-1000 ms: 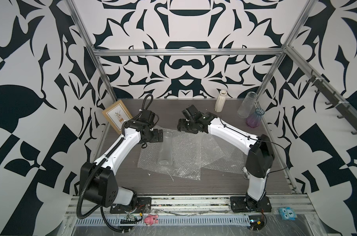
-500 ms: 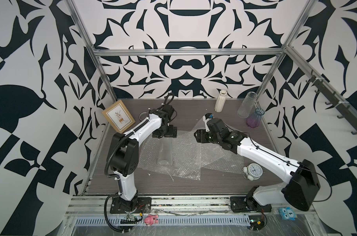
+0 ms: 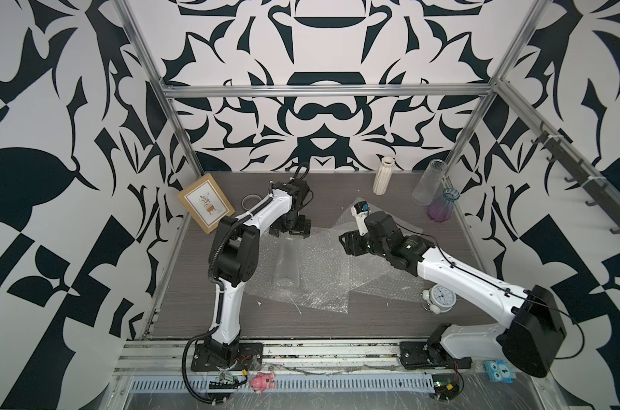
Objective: Unwrap the vase from the bubble wrap
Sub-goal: Pick up the vase from the bubble wrap.
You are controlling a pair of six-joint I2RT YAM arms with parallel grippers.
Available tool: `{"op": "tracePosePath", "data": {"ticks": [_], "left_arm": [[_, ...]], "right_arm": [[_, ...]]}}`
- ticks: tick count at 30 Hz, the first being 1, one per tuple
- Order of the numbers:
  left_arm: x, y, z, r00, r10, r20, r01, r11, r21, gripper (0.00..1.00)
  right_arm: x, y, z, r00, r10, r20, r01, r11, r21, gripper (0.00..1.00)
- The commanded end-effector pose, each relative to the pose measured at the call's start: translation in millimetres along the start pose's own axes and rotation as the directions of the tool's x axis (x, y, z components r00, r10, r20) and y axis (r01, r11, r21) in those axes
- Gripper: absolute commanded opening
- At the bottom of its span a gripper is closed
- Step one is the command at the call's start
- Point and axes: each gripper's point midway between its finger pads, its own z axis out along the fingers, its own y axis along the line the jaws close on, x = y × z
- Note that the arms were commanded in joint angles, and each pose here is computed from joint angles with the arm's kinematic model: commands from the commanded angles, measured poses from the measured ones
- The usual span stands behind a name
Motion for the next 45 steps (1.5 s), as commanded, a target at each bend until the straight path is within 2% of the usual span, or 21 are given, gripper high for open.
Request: {"op": "tracePosePath", "data": {"ticks": [1, 13, 19, 21, 22, 24, 38, 45], "left_arm": [[1.9, 4.1, 8.9, 0.999, -0.005, -0.052, 0.003, 1.0, -0.029, 0.99], [-8.2, 1.0, 35.9, 0.996, -0.032, -0.085, 0.028, 0.998, -0.049, 0.95], [-14.9, 3.7, 37.9, 0.997, -0.036, -0.075, 0.031, 0.998, -0.062, 0.88], [-16.0, 4.5, 36.4, 0.997, -0.032, -0.073, 0.028, 0.997, -0.065, 0.86], [-17.1, 4.9, 35.0, 0.997, -0.032, -0.069, 0.027, 0.997, -0.068, 0.8], [-18.3, 4.9, 31.8, 0.998, -0.029, -0.06, 0.025, 0.998, -0.066, 0.76], [-20.0, 3.5, 19.2, 0.999, -0.006, -0.047, 0.003, 0.999, -0.048, 0.63], [-22.8, 5.0, -7.2, 1.0, -0.014, 0.008, 0.014, 0.999, -0.039, 0.59]], "right_arm": [[-17.6, 2.4, -7.6, 0.998, -0.03, 0.061, 0.031, 0.999, -0.013, 0.71], [-12.3, -19.5, -1.9, 1.0, -0.006, 0.015, 0.005, 0.999, 0.033, 0.67], [-12.7, -29.1, 0.6, 1.0, 0.011, 0.0, -0.011, 0.999, 0.045, 0.65], [-12.6, -32.9, 1.6, 1.0, 0.021, -0.004, -0.021, 0.999, 0.05, 0.65], [-13.0, -33.9, 1.8, 1.0, 0.024, -0.004, -0.024, 0.999, 0.049, 0.64], [-13.4, -36.1, 2.4, 1.0, 0.029, -0.003, -0.029, 0.998, 0.053, 0.64], [-13.3, -44.1, 7.0, 0.999, 0.054, -0.009, -0.053, 0.997, 0.061, 0.62], [-14.9, -46.0, 3.1, 0.998, 0.062, 0.003, -0.062, 0.996, 0.064, 0.61]]}}
